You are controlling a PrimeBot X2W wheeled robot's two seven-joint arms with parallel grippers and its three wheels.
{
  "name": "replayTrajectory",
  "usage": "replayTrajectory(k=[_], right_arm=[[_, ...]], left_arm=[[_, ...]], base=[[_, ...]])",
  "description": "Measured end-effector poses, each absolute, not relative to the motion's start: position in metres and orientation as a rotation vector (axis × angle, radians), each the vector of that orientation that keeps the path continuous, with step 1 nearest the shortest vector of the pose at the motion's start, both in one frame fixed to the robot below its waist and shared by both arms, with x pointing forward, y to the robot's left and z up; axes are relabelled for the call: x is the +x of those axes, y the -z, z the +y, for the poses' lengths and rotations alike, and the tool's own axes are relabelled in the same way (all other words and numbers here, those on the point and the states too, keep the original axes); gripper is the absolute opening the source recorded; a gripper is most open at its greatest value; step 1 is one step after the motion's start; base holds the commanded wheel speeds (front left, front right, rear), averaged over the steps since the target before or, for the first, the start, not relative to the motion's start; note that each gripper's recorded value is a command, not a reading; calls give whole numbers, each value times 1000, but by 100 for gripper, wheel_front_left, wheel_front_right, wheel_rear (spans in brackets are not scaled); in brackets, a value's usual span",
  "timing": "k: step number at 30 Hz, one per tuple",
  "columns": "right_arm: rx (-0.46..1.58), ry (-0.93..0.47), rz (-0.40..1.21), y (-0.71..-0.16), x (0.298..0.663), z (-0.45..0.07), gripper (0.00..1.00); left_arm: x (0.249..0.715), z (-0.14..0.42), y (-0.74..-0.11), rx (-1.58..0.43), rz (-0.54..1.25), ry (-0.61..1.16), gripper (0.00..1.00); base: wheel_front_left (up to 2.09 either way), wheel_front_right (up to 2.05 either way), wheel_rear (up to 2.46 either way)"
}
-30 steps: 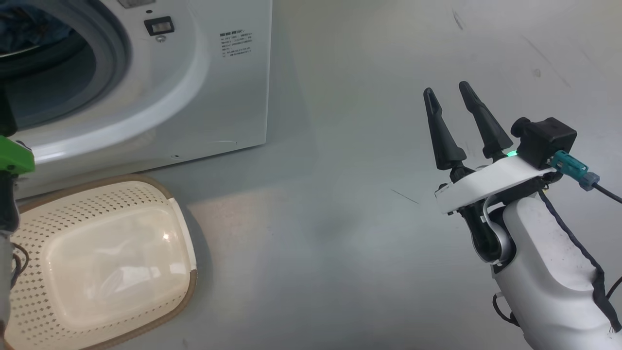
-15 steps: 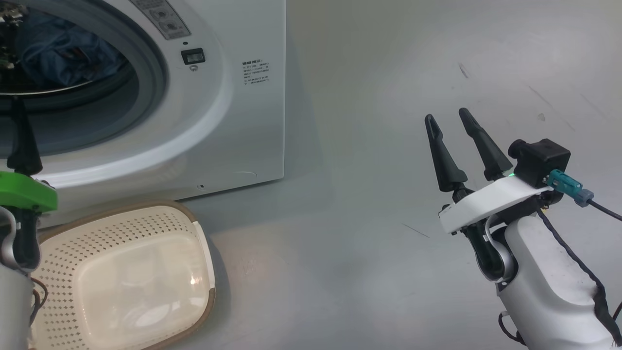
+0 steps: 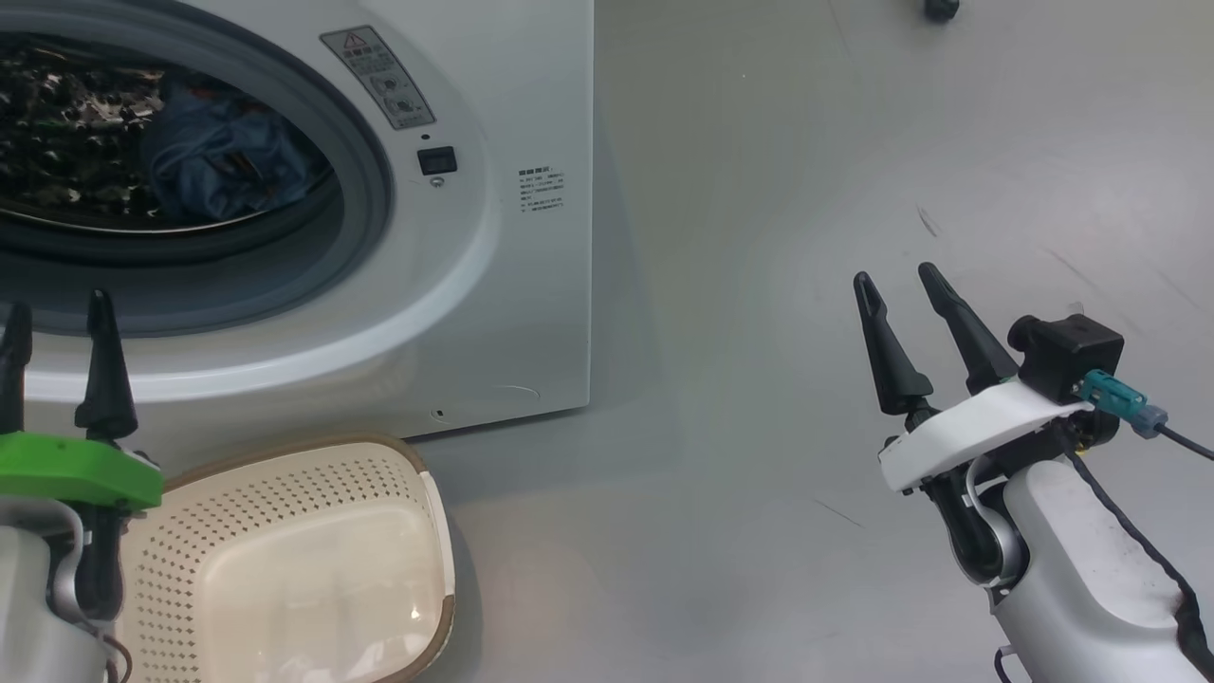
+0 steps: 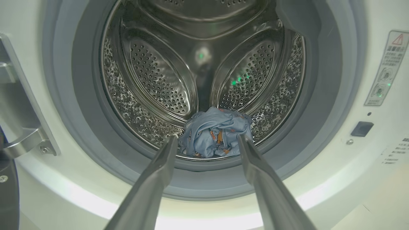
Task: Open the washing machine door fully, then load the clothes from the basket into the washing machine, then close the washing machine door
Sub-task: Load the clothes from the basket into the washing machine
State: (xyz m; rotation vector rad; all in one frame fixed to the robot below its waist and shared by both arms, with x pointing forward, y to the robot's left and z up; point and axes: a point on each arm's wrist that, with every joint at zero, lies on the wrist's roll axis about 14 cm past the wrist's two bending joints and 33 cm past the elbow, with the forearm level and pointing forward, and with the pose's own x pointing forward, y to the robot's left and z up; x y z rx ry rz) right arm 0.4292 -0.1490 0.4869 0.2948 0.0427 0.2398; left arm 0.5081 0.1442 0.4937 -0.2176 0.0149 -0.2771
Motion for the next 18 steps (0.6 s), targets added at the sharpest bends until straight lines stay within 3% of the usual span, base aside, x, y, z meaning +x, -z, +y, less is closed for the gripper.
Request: replayTrajectory(k=[18], right_arm=[[308,-302,3,-507,415,-129,100]], left_arm=[[445,168,-504,-223,-18,197,100]], base=[[0,0,0]])
